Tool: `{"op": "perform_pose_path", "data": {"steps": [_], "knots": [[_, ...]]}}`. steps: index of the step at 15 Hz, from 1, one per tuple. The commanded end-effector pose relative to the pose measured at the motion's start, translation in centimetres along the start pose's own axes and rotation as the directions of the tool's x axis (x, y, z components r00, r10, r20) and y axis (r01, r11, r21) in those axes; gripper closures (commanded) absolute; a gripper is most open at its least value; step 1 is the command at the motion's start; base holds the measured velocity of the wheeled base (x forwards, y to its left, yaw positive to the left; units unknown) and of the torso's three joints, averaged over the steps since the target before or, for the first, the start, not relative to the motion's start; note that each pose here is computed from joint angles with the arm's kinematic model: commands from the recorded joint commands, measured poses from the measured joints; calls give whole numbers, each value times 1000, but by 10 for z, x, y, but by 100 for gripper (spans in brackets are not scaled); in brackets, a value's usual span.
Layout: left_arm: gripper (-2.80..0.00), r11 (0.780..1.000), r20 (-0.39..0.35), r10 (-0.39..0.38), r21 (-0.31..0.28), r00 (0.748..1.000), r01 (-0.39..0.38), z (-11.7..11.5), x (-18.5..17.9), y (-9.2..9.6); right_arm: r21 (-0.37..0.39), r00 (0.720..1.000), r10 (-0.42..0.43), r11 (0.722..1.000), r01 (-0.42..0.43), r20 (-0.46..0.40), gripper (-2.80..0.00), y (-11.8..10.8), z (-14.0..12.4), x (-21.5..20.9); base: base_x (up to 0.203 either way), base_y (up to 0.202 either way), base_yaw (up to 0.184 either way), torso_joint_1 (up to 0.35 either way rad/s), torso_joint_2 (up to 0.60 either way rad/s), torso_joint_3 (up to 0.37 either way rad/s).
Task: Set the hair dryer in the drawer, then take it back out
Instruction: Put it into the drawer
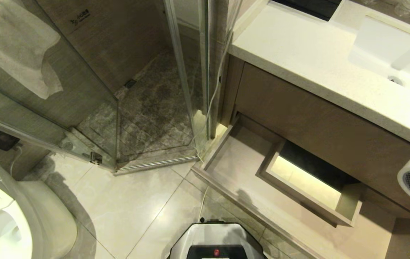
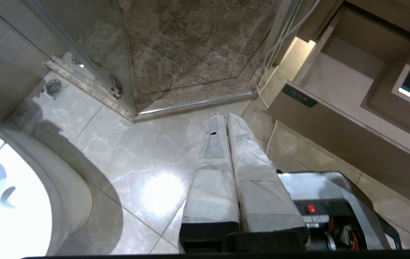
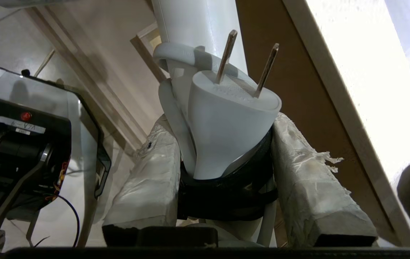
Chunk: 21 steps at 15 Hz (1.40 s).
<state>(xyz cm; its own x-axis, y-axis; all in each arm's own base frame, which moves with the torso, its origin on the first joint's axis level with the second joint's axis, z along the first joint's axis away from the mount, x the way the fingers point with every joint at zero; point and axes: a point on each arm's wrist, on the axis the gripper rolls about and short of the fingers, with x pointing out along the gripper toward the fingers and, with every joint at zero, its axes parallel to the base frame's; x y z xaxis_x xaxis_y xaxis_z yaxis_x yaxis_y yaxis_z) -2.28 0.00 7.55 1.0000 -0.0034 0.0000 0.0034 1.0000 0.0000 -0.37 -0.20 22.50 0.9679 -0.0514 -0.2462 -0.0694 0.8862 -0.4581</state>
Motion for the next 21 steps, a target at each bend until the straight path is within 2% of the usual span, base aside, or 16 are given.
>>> {"op": "perform_pose_path", "data": {"steps": [1,6,21], "knots": [[0,1000,-2,0,0,1000,0,0,0,0,-1,1000,1,1000,-1,-3,0,1,-1,0,0,0,0,-198,-98,-290],[0,1000,-1,0,0,1000,0,0,0,0,-7,1000,5,1000,-5,-4,0,4,-7,-1,0,0,0,-67,-48,-121],[0,1000,-2,0,0,1000,0,0,0,0,-5,1000,3,1000,-3,-7,0,6,-12,-3,0,0,-11,0,0,0]]}}
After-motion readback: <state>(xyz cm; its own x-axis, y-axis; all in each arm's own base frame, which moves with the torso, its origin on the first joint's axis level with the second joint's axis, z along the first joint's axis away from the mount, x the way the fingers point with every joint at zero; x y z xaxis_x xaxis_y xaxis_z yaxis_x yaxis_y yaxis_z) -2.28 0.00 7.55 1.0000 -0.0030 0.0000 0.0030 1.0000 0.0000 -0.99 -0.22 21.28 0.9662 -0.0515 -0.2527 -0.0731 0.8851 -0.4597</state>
